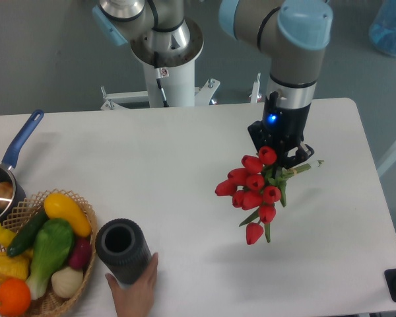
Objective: Place the flowers on the table
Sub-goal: 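Lower the held red tulip bunch toward the table surface, then open the gripper to release the tulips and lift away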
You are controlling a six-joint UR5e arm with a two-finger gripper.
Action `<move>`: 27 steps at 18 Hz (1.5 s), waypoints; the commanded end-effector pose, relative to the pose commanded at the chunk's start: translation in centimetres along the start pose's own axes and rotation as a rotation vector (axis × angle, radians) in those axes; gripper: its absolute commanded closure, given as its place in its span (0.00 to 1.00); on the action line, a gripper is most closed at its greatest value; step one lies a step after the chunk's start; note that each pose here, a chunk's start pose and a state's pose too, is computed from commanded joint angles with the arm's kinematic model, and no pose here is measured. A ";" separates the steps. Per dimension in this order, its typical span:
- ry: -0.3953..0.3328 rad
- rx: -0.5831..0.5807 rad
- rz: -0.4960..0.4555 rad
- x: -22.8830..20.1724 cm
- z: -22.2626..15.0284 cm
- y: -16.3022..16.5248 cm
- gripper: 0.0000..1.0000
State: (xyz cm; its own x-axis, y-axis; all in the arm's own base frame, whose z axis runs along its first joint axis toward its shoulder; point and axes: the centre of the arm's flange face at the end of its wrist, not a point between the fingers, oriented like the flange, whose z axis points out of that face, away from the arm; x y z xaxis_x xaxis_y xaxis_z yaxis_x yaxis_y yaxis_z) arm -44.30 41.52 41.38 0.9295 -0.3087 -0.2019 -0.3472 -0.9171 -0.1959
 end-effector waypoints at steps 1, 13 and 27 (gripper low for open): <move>0.013 -0.012 -0.001 0.4 0.8 0.3 0.88; 0.105 -0.058 0.022 3.4 6.1 0.0 0.48; 0.126 -0.076 0.083 4.6 7.7 2.2 0.00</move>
State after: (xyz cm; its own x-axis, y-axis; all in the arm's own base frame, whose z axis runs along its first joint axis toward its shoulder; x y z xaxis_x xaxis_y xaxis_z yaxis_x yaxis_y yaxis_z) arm -41.77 40.04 32.61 0.9078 -0.4093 -0.0914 -0.4177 -0.9020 -0.1092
